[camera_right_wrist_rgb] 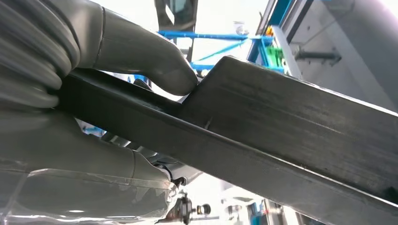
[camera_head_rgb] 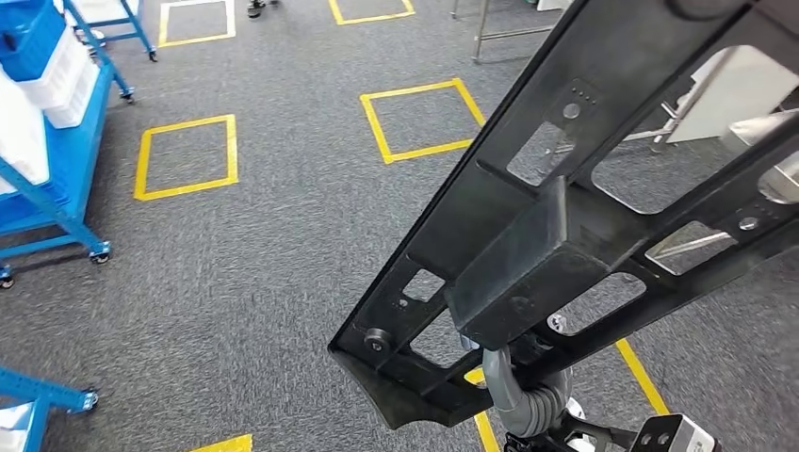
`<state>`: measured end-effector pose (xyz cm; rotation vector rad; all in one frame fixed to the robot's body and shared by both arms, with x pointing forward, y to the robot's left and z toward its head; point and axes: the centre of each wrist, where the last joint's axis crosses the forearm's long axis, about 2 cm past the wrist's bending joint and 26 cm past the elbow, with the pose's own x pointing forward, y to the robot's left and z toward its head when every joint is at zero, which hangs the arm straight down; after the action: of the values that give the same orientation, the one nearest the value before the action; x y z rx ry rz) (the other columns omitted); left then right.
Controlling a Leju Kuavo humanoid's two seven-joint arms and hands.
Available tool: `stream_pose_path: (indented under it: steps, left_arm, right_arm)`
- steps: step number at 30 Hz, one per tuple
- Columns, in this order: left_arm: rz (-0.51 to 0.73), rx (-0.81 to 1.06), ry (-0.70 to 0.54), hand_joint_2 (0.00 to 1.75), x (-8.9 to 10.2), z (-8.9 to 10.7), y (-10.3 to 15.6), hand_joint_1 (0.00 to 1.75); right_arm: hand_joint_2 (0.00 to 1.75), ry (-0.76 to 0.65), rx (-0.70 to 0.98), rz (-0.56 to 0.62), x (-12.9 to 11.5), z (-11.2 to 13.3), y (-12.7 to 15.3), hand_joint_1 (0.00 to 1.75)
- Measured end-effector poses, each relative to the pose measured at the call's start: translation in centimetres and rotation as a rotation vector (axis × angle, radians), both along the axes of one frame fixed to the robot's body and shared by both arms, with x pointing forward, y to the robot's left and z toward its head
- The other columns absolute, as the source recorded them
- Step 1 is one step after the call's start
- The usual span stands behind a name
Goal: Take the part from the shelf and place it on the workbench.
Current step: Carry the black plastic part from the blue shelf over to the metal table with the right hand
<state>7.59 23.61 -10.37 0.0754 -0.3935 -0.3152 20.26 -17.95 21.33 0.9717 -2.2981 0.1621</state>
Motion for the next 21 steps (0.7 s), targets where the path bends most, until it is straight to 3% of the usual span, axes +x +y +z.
stream_pose_path:
  steps: [21]
  left_arm:
    - [0.0,0.0,0.012,1.75,-0.41,-0.07,-0.02,0.0]
  right_arm:
    - [1.75,0.013,0.006,-0.002,0.19,-0.32,-0.07,1.75]
